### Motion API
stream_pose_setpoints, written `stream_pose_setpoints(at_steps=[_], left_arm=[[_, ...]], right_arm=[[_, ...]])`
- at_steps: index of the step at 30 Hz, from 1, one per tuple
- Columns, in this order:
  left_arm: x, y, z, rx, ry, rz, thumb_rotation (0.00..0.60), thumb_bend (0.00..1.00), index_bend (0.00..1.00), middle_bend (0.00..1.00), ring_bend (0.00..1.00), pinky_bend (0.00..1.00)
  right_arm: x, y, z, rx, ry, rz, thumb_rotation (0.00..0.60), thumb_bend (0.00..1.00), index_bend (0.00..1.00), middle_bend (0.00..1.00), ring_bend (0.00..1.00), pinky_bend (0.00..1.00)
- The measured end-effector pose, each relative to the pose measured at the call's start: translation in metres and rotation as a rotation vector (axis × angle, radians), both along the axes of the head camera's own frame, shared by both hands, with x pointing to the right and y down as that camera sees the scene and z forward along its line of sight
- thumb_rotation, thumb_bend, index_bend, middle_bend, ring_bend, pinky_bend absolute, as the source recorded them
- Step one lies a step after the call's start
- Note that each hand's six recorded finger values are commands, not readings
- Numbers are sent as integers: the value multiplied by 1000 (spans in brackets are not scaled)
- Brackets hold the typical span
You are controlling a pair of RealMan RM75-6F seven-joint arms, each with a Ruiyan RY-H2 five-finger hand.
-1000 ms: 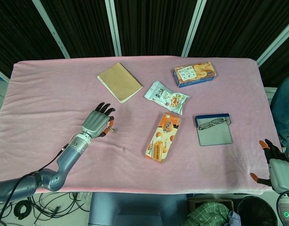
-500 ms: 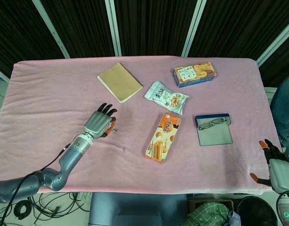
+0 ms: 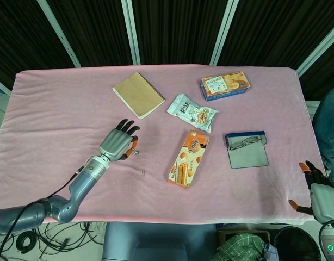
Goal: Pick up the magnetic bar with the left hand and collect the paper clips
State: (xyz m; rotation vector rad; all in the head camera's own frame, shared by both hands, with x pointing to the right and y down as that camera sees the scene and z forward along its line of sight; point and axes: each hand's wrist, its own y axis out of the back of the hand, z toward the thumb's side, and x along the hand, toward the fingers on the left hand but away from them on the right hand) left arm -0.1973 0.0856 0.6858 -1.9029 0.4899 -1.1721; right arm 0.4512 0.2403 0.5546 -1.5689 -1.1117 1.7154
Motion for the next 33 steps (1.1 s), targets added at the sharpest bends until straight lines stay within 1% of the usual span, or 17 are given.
stream_pose_setpoints(at_steps=[6,13,23,33], left_arm=[[11,9,-12,-15,49,17,600,433,563,149,0,0],[21,25,-22,-68,97,39,600,433,562,148,0,0],[28,44,-24,-144,110,54,600,433,562,148,0,0],[32,51,-19,-144,88,81,600,433,562,149,0,0]], right_arm=[[-1,0,0,-1,1,-3,600,77,0,0,73,177],[-1,0,0,0,1,-1,600,78,0,0,73,177],[-1,0,0,1,0,-2,600,77,0,0,73,177],[-1,0,0,1,-1,-1,600,78,0,0,73,177]])
